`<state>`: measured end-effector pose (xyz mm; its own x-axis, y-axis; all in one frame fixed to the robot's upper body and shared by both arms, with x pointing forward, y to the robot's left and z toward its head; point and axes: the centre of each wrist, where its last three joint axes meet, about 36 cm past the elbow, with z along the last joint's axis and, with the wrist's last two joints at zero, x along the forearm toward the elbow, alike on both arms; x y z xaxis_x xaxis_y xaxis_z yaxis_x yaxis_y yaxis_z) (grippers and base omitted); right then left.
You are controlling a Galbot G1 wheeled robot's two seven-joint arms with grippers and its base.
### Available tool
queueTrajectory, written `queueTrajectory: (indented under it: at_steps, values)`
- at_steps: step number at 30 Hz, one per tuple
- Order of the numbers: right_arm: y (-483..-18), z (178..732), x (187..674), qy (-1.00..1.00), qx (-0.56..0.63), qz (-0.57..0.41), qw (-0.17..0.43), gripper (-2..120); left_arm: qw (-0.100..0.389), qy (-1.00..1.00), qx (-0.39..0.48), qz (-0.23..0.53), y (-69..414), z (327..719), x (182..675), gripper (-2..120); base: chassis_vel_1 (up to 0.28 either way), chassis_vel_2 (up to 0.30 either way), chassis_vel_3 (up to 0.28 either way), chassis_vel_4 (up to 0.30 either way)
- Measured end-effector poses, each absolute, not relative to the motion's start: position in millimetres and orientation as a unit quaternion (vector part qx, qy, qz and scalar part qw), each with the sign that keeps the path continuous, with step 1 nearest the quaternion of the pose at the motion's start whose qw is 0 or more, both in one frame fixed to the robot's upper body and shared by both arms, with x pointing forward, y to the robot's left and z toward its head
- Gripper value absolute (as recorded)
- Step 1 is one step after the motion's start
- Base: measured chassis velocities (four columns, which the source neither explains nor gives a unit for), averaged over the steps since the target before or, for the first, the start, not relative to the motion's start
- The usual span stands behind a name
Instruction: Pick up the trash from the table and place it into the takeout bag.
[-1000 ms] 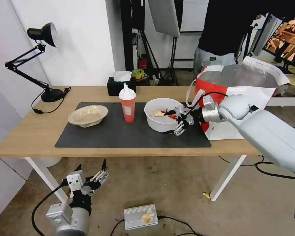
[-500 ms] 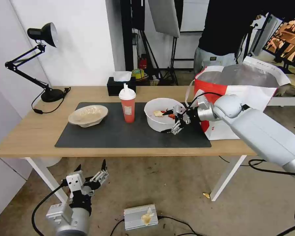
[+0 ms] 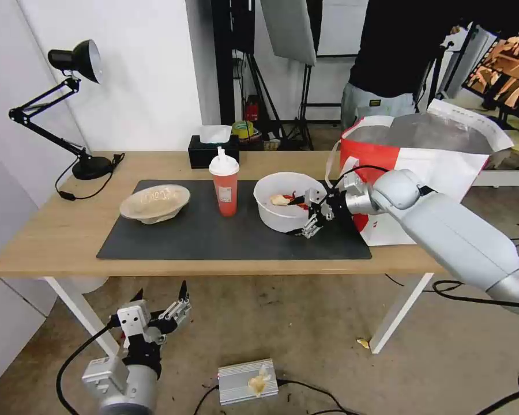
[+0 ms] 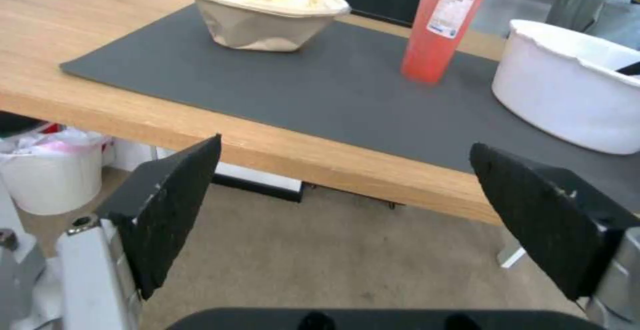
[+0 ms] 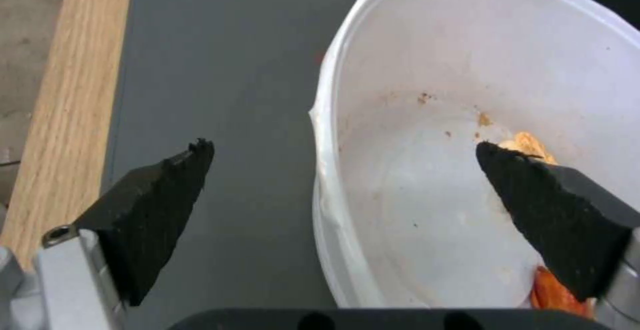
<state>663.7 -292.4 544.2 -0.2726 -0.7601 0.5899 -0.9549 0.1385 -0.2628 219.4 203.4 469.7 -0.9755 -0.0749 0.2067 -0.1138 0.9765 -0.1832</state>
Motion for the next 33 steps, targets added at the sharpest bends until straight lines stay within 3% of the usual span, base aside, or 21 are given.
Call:
queueTrajectory:
  at_steps: [6, 15, 20, 24, 28, 33]
  values:
    - [-292, 541, 666, -0.736, 0.58, 0.307, 0.165, 88, 0.098, -0.989, 0.048, 0.097, 204, 471, 219, 100, 0.0, 0.0, 0.0, 0.0]
    - [-295, 536, 671, -0.74, 0.572, 0.308, 0.175, 51, 0.094, -0.989, 0.049, 0.098, 204, 472, 218, 100, 0.0, 0.0, 0.0, 0.0]
    - [-296, 536, 672, -0.74, 0.571, 0.308, 0.176, 41, 0.093, -0.99, 0.049, 0.099, 203, 473, 218, 100, 0.0, 0.0, 0.0, 0.0]
    - [-295, 535, 672, -0.739, 0.571, 0.309, 0.177, 20, 0.091, -0.99, 0.05, 0.1, 203, 473, 218, 100, 0.0, 0.0, 0.0, 0.0]
    - [-294, 534, 672, -0.738, 0.572, 0.31, 0.178, 7, 0.089, -0.99, 0.05, 0.1, 203, 473, 218, 100, 0.0, 0.0, 0.0, 0.0]
    - [-293, 533, 671, -0.737, 0.572, 0.312, 0.18, 0, 0.088, -0.99, 0.05, 0.1, 203, 473, 218, 100, 0.0, 0.0, 0.0, 0.0]
